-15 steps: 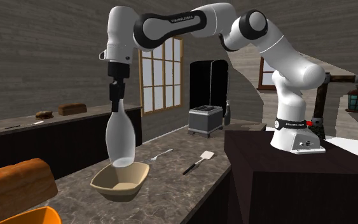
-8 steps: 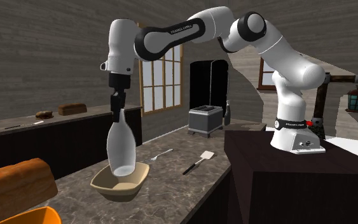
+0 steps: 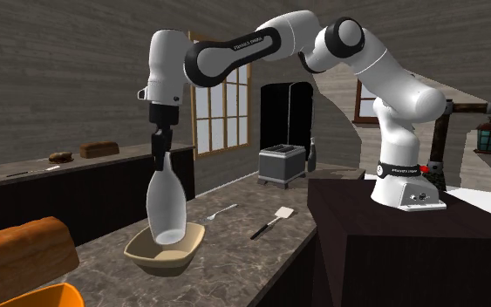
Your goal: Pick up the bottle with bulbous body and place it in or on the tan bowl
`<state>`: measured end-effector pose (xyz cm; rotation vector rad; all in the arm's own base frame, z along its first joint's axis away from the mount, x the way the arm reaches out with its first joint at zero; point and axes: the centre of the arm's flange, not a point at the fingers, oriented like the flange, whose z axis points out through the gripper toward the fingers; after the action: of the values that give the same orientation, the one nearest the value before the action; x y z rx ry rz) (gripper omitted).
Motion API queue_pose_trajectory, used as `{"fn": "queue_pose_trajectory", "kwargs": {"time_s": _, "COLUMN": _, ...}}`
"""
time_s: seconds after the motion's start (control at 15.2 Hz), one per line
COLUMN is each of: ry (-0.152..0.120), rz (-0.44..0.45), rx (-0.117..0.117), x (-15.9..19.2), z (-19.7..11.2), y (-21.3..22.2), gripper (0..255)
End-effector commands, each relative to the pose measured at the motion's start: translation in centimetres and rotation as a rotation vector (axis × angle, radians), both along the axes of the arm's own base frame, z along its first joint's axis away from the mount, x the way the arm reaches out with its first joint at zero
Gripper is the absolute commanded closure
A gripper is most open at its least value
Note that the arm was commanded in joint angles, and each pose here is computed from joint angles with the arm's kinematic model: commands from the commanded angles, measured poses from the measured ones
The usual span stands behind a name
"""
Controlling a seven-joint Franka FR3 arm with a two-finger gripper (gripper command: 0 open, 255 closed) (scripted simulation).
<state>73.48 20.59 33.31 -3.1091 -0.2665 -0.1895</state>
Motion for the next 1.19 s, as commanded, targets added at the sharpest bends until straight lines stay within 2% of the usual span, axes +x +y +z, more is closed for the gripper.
{"fn": "queue_pose_trajectory", "kwargs": {"time_s": 0.0, "ry": -0.001, "rz": 0.000, "rx": 0.000, "x": 0.0, "z": 0.0, "y": 0.0, "gripper": 255}}
{"fn": "queue_pose_trajectory", "kwargs": {"time_s": 0.07, "ry": -0.001, "rz": 0.000, "rx": 0.000, "x": 0.0, "z": 0.0, "y": 0.0, "gripper": 0}}
{"fn": "queue_pose_trajectory", "kwargs": {"time_s": 0.4, "ry": -0.001, "rz": 0.000, "rx": 0.000, "x": 0.0, "z": 0.0, "y": 0.0, "gripper": 0}}
{"fn": "queue_pose_trajectory", "kwargs": {"time_s": 0.66, "ry": -0.001, "rz": 0.000, "rx": 0.000, "x": -0.6, "z": 5.0, "y": -0.1, "gripper": 0}}
{"fn": "queue_pose_trajectory", "kwargs": {"time_s": 1.12, "ry": -0.001, "rz": 0.000, "rx": 0.000, "x": -0.6, "z": 5.0, "y": -0.1, "gripper": 0}}
